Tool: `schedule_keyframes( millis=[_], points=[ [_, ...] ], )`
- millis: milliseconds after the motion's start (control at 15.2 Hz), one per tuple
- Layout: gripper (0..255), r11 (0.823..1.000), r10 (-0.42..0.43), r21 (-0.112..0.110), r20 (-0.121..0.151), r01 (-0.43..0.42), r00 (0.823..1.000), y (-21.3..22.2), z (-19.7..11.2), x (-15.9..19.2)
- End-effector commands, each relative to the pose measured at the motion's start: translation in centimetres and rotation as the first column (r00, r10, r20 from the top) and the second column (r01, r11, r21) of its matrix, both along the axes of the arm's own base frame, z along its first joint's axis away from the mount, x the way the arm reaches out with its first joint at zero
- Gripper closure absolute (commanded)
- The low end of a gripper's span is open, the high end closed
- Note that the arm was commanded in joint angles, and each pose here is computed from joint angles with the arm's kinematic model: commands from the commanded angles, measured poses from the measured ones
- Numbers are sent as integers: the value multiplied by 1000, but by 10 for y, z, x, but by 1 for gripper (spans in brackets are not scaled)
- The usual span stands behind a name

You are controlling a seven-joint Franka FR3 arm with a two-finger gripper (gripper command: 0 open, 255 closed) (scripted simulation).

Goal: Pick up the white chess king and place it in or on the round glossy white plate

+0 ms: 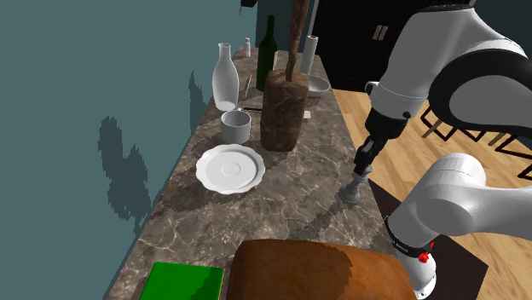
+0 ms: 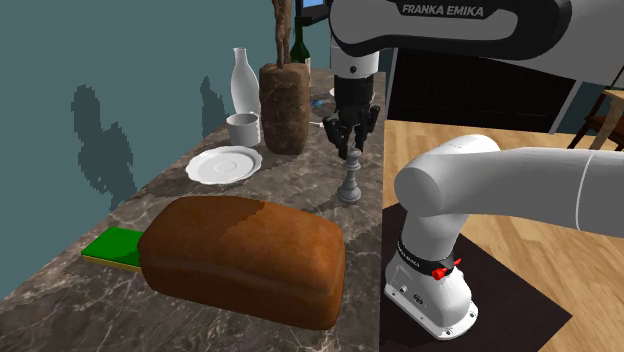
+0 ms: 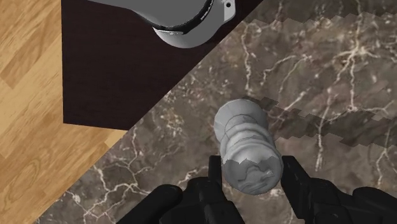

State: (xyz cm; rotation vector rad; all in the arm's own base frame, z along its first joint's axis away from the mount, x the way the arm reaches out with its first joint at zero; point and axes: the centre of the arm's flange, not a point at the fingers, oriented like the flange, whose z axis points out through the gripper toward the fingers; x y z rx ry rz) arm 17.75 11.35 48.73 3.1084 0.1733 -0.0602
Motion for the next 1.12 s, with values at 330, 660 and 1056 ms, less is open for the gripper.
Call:
schedule_keyframes(
  millis=[330, 660, 1056],
  points=[
    [255, 1000, -1, -1, -3, 1, 1000, 0, 20, 0],
    [255, 1000, -1, -1, -3, 1, 1000, 0, 47, 0],
    [255, 1000, -1, -1, -3, 1, 1000, 0, 78, 0]
  ],
)
